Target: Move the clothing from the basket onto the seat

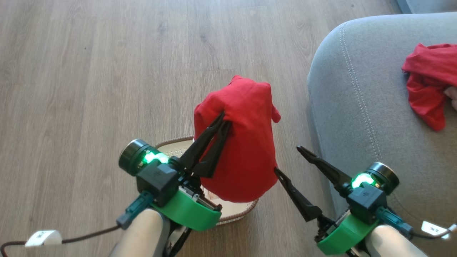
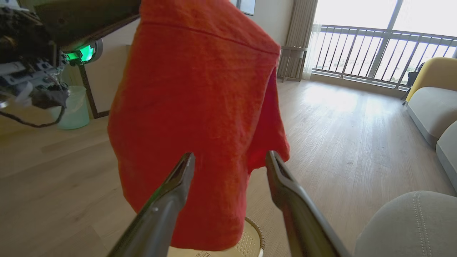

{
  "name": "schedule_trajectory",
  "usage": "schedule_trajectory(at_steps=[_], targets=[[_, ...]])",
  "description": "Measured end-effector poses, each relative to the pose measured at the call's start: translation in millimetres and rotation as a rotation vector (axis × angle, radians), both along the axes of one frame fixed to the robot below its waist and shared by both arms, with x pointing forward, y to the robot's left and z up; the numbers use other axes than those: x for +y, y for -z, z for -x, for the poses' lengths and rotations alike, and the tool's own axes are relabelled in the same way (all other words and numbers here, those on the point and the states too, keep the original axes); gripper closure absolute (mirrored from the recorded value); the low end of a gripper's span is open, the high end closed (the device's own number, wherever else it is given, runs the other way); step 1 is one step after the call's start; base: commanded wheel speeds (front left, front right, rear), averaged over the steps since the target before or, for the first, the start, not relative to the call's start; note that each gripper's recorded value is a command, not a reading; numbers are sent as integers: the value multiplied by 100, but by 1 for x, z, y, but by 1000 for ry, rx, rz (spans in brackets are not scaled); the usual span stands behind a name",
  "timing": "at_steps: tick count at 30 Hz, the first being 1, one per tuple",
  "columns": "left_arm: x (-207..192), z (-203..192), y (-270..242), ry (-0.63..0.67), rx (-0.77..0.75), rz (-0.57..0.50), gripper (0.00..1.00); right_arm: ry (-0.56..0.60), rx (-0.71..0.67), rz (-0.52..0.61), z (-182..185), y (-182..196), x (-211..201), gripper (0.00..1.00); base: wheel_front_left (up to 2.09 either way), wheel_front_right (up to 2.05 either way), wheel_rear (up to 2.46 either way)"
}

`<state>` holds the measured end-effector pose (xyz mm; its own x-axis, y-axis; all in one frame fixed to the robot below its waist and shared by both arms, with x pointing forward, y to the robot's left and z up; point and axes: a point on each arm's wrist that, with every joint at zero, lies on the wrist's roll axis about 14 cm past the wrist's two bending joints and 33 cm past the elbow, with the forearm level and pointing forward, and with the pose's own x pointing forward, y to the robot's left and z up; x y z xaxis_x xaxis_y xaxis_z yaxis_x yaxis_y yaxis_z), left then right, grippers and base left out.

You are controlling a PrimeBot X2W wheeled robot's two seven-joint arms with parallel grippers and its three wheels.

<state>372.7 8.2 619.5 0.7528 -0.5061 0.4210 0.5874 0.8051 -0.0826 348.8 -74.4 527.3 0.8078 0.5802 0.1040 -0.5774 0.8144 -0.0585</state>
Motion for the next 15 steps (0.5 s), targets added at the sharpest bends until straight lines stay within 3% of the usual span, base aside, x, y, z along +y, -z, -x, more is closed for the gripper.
schedule_trajectory(at_steps=[15], targets=[[-20, 17, 0, 69, -20, -34, 100, -74, -60, 91, -11, -3, 20, 0, 0, 0, 0]])
